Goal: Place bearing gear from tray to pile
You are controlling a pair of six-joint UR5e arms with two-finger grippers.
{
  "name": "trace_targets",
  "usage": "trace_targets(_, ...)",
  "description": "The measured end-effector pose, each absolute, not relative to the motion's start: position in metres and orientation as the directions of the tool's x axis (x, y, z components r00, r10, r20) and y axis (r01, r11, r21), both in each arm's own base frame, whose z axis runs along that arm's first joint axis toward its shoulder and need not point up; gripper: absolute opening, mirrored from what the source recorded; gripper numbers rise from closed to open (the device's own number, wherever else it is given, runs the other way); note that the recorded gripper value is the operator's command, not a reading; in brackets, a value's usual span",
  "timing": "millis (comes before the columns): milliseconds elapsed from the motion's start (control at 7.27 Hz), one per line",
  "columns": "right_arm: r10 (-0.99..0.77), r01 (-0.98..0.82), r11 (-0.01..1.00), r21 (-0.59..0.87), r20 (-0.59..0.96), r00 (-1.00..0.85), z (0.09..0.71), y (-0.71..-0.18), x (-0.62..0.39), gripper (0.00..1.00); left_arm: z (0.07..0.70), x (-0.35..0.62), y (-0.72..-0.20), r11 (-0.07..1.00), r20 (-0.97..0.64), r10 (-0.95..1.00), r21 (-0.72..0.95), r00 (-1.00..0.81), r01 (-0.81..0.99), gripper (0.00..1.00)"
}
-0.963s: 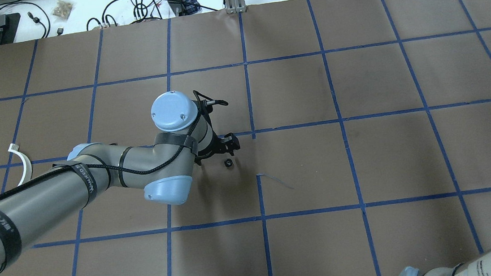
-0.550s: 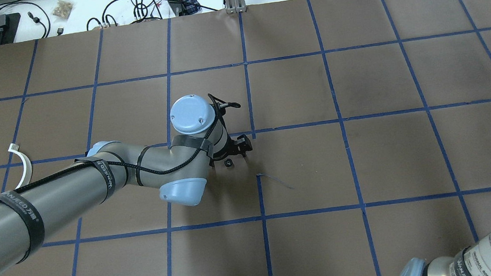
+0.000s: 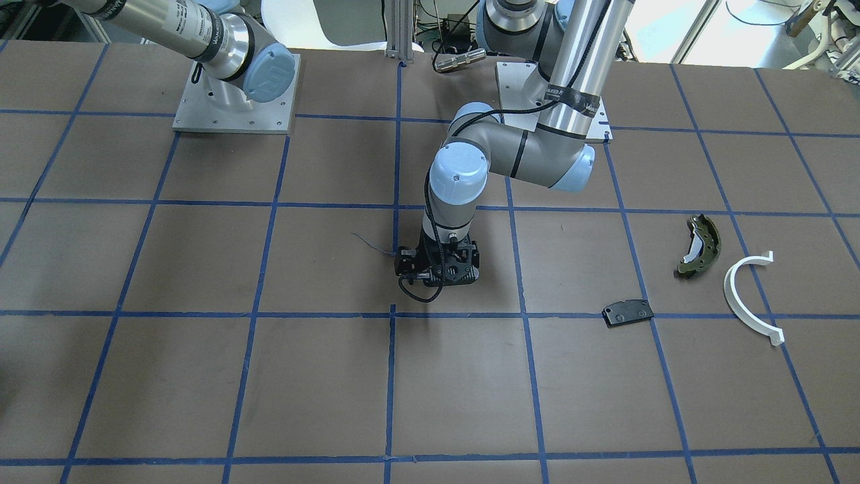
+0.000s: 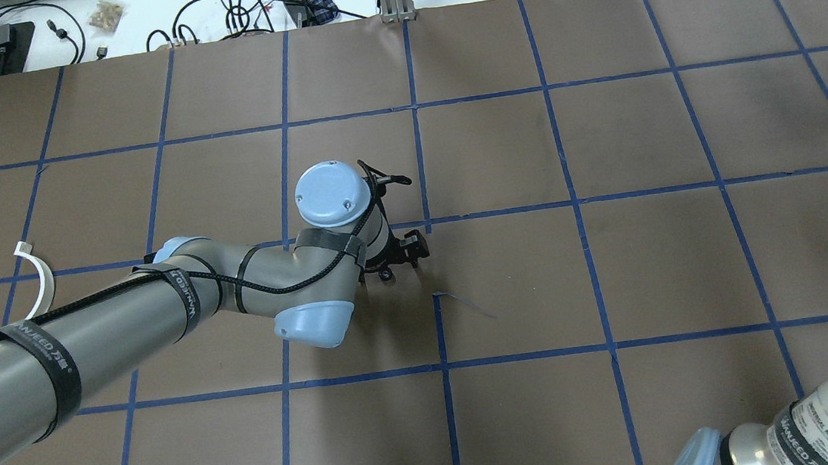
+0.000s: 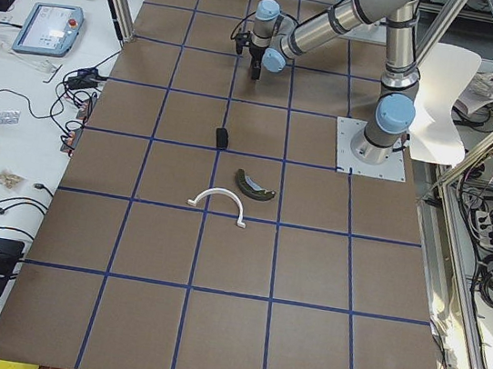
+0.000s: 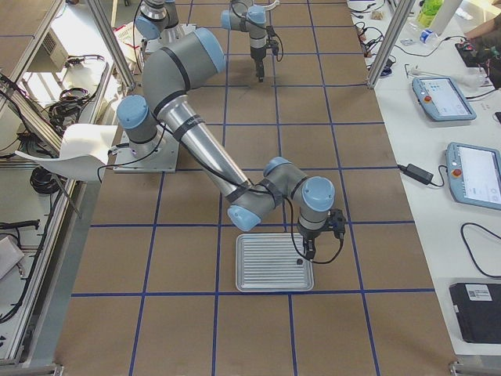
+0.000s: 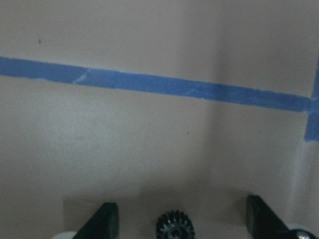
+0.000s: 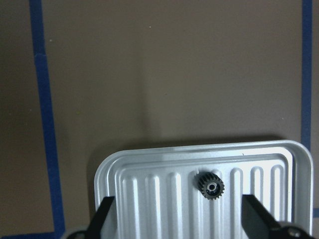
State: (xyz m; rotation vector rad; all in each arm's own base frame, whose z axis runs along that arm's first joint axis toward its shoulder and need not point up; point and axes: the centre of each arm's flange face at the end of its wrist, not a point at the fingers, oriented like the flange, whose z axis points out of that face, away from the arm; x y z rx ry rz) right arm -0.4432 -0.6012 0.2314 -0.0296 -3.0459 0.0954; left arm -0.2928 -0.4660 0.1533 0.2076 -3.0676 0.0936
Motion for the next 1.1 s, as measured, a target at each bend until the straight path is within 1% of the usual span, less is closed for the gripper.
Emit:
trace_targets(138,0.008,0.004,0.999,-0.048,0.097,-0.995,0.220,-0.601,-0.450,0.76,0.152,-0.293,-0.464,0.990,0.063,-0.132,-0.045,-0.989,-0.135,0.32)
trace_targets(275,-0.012,-0.016,0.999,-0.032,0.100,-0.995,0.212,-0.598,-0.458,0.69,0.151,-0.293,-0.463,0.990,0.055,-0.132,-0.035,-0.990,-0.134,0.08)
trace_targets(413,-0.037,-0.039,0.999,-0.020,0.099,-0.994,0.206,-0.595,-0.464,0.67,0.151,-0.293,-0.462,0.991,0.048,-0.131,-0.030,-0.990,-0.133,0.02)
trace_targets(550,-0.059,-0.061,0.998,-0.013,0.098,-0.993,0.202,-0.594,-0.467,0.65,0.152,-0.294,-0.460,0.991,0.045,-0.129,-0.026,-0.991,-0.131,0.00)
trace_targets(688,-0.078,-0.079,0.997,-0.008,0.098,-0.992,0.198,-0.595,-0.469,0.60,0.153,-0.295,-0.459,0.991,0.043,-0.128,-0.025,-0.991,-0.129,0.00)
trace_targets(963,-0.092,-0.092,0.996,-0.001,0.101,-0.991,0.192,-0.597,-0.474,0.56,0.156,-0.296,-0.459,0.991,0.044,-0.129,-0.029,-0.991,-0.130,0.00)
trace_targets(1101,-0.093,-0.093,0.996,0.001,0.101,-0.991,0.191,-0.597,-0.475,0.56,0.161,-0.297,-0.462,0.991,0.047,-0.130,-0.034,-0.990,-0.132,0.00)
